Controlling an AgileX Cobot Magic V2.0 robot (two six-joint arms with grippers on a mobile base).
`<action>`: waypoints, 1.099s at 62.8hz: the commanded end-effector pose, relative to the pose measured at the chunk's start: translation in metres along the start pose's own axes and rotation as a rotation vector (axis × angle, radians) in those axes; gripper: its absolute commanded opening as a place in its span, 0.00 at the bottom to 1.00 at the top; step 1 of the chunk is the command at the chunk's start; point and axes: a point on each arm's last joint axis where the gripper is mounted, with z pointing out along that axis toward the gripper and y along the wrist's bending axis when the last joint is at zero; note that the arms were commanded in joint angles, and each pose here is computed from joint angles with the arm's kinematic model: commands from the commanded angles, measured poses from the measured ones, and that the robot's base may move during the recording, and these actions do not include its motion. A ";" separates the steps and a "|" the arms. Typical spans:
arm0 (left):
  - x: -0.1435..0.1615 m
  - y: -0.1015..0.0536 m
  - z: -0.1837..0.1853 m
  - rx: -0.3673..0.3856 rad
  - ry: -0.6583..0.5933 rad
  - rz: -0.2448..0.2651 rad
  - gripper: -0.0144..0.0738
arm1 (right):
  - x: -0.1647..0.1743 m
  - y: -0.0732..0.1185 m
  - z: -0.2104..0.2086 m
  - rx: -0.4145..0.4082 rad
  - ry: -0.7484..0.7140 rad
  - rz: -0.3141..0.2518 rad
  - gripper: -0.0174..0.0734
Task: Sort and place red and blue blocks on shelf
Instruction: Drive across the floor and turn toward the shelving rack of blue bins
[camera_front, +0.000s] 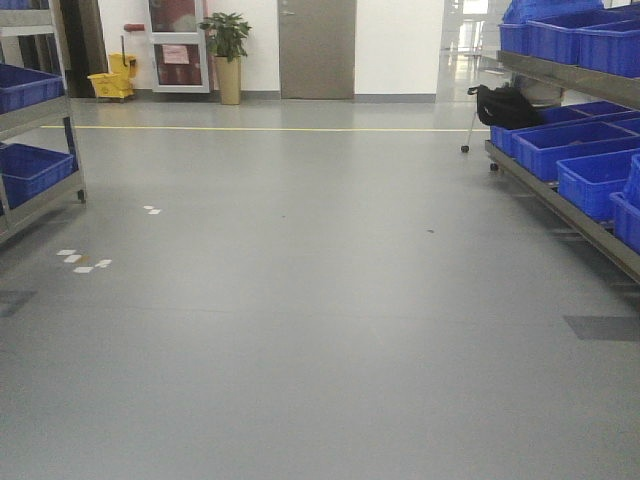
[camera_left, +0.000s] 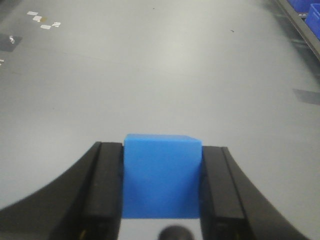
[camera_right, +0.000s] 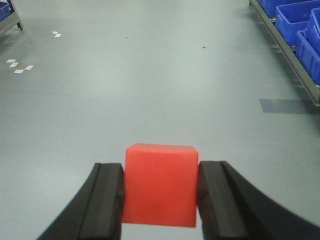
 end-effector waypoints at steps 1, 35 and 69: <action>-0.016 -0.004 -0.004 0.028 -0.100 -0.003 0.30 | -0.017 0.001 -0.003 -0.004 -0.116 -0.006 0.25; -0.016 -0.004 -0.004 0.028 -0.100 -0.003 0.30 | -0.017 0.001 -0.003 -0.004 -0.116 -0.006 0.25; -0.016 -0.004 -0.004 0.028 -0.100 -0.003 0.30 | -0.017 0.001 -0.003 -0.004 -0.116 -0.006 0.25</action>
